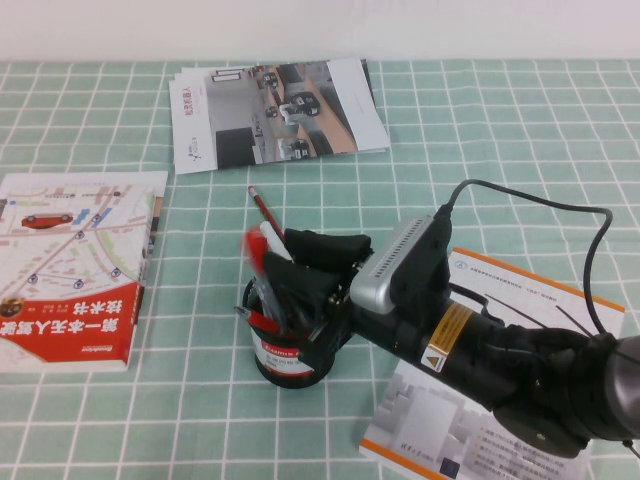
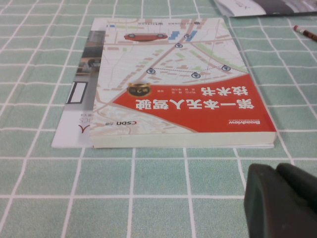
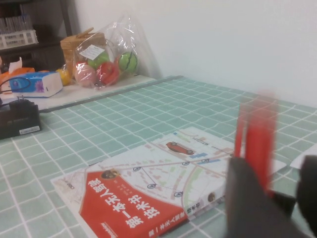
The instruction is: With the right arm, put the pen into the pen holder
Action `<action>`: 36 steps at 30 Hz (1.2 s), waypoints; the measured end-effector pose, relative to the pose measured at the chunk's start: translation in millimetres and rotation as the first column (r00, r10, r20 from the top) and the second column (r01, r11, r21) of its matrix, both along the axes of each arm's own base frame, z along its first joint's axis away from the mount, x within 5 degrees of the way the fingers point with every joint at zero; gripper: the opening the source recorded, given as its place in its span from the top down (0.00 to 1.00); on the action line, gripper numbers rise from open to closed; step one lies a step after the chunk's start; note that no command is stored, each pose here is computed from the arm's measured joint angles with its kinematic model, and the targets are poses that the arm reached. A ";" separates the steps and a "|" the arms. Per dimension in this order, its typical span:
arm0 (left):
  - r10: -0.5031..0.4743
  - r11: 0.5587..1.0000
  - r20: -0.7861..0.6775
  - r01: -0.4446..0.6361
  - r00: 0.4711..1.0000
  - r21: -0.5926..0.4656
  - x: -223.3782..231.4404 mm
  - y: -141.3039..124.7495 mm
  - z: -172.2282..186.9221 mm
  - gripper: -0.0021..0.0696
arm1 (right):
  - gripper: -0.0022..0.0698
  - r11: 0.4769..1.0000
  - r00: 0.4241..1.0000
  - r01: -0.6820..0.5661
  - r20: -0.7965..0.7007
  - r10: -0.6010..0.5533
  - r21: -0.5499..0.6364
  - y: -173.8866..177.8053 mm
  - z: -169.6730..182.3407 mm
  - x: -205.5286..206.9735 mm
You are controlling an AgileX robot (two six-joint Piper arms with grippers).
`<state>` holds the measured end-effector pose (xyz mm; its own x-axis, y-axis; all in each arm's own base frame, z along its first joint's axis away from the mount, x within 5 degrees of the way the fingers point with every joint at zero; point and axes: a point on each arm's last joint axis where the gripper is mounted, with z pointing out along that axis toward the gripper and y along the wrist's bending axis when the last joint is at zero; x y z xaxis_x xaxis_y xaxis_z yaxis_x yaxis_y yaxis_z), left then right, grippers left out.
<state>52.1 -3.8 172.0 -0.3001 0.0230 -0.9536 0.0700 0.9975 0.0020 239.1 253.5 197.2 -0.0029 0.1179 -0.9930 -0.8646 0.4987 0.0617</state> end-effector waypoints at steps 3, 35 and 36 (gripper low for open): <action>0.000 1.000 0.000 0.000 1.000 0.000 0.0 0.0 0.0 0.98 | 0.54 1.000 1.000 0.001 -0.002 -0.001 -0.004 0.1 -0.4 0.2; 0.000 1.000 0.000 0.000 1.000 0.000 0.0 0.0 0.0 0.98 | 0.99 0.885 0.952 0.280 -0.015 -0.307 -0.373 -142.4 100.8 -114.3; 0.000 1.000 0.000 0.000 1.000 0.000 0.0 0.0 0.0 0.98 | 1.00 0.887 0.951 0.282 -0.013 -0.308 -0.366 -147.7 97.2 -120.0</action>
<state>52.1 -3.8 172.0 -0.3001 0.0230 -0.9536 0.0700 0.9975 0.0020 119.1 105.9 294.3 -0.0929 -0.2366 -0.9672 -0.6743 0.7296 -0.1137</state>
